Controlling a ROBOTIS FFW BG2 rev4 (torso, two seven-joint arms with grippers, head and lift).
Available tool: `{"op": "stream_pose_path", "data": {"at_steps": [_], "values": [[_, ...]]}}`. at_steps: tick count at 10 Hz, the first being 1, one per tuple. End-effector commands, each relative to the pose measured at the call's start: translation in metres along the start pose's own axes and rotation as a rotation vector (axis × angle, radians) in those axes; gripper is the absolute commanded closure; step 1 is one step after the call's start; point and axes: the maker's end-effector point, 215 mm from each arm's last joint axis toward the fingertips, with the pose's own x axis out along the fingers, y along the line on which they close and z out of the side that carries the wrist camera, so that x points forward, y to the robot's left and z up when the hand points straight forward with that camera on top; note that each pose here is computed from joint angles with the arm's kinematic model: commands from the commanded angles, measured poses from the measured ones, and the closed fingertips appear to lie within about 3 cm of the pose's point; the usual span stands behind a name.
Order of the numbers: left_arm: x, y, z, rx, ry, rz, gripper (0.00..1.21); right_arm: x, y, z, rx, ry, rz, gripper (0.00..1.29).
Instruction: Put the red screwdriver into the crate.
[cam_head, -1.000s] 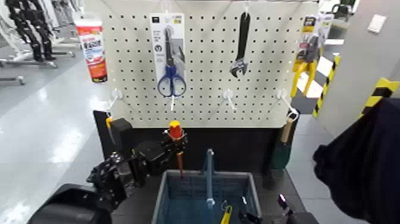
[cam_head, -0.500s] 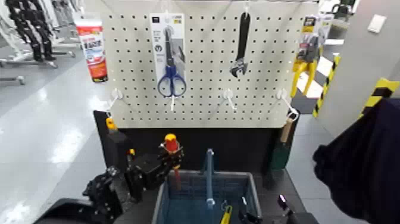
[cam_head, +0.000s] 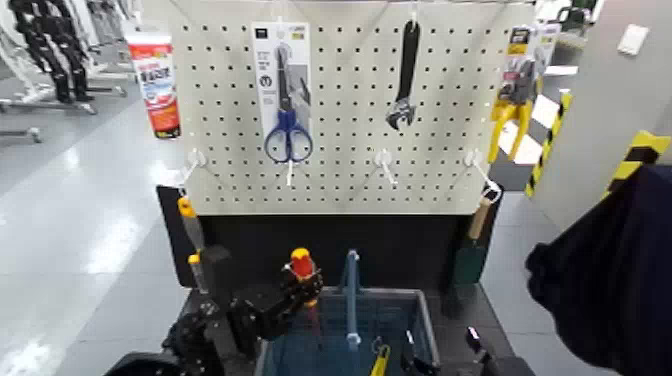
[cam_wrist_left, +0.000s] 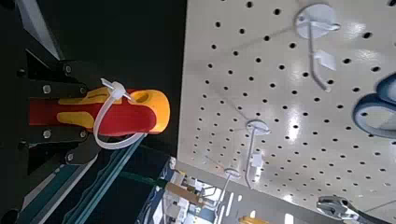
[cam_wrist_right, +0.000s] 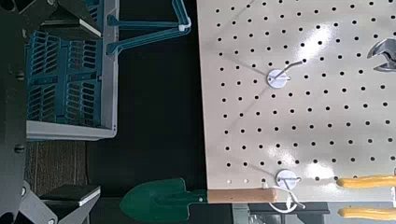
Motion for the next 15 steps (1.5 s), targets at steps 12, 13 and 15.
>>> {"op": "stream_pose_path", "data": {"at_steps": [12, 13, 15], "values": [[0.006, -0.005, -0.017, -0.124, 0.021, -0.006, 0.11, 0.000, -0.002, -0.001, 0.016, -0.005, -0.002, 0.14], [0.004, -0.004, -0.010, -0.107, -0.006, -0.007, 0.12, 0.000, -0.001, -0.001, 0.016, -0.004, 0.000, 0.14], [0.001, -0.003, 0.007, -0.069, -0.069, -0.003, 0.12, 0.000, -0.001, -0.002, 0.016, -0.002, 0.000, 0.14]]}}
